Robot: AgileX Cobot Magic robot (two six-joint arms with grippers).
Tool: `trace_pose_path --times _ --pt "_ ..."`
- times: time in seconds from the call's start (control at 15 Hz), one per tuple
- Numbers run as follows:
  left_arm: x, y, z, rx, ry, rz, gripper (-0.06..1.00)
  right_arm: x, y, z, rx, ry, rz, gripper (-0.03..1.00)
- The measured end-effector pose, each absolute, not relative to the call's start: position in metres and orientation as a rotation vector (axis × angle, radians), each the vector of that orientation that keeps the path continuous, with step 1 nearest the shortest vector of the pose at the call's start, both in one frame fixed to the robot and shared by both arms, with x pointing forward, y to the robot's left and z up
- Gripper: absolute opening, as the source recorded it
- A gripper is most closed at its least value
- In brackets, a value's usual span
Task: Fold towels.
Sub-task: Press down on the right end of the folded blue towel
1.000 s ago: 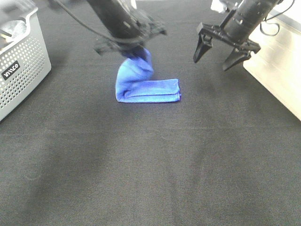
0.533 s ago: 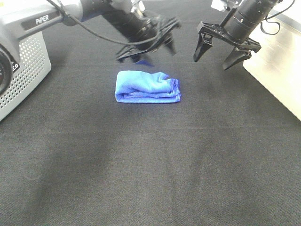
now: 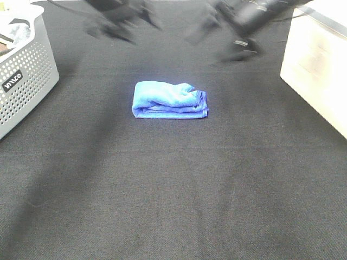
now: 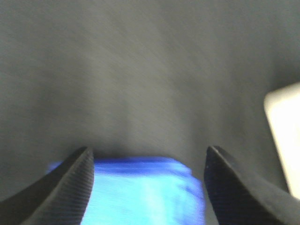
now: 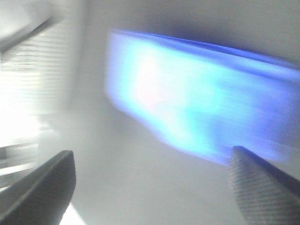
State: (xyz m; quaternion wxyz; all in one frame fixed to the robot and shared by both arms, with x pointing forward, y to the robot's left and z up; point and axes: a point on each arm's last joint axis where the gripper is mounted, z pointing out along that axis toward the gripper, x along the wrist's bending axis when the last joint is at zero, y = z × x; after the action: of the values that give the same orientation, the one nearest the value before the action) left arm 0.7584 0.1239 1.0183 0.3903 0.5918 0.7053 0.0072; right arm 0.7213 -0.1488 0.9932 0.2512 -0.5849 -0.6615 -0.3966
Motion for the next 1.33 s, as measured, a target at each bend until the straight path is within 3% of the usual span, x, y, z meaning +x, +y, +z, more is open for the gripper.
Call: trace_pose_path --times 0.2,0.4,0.67,1.0,1.33 --pt "0.764 0.157 1.020 1.481 1.857 0.030 0.64 0.713 -0.094 0.965 -1.419 -1.711 -1.106 0.83" --pt "0.763 0.158 1.019 1.499 1.868 0.023 0.64 0.713 -0.067 0.934 -1.408 -1.655 -1.130 0.83" --pt "0.761 0.158 1.017 1.521 1.881 0.004 0.64 0.730 -0.097 0.893 -1.539 -1.590 -1.105 0.82" --pt "0.760 0.158 1.017 1.532 1.887 -0.005 0.64 0.739 -0.147 0.878 -1.643 -1.705 -0.988 0.82" --pt "0.757 0.158 1.015 1.558 1.903 -0.022 0.64 0.735 -0.158 0.899 -1.664 -1.909 -0.900 0.82"
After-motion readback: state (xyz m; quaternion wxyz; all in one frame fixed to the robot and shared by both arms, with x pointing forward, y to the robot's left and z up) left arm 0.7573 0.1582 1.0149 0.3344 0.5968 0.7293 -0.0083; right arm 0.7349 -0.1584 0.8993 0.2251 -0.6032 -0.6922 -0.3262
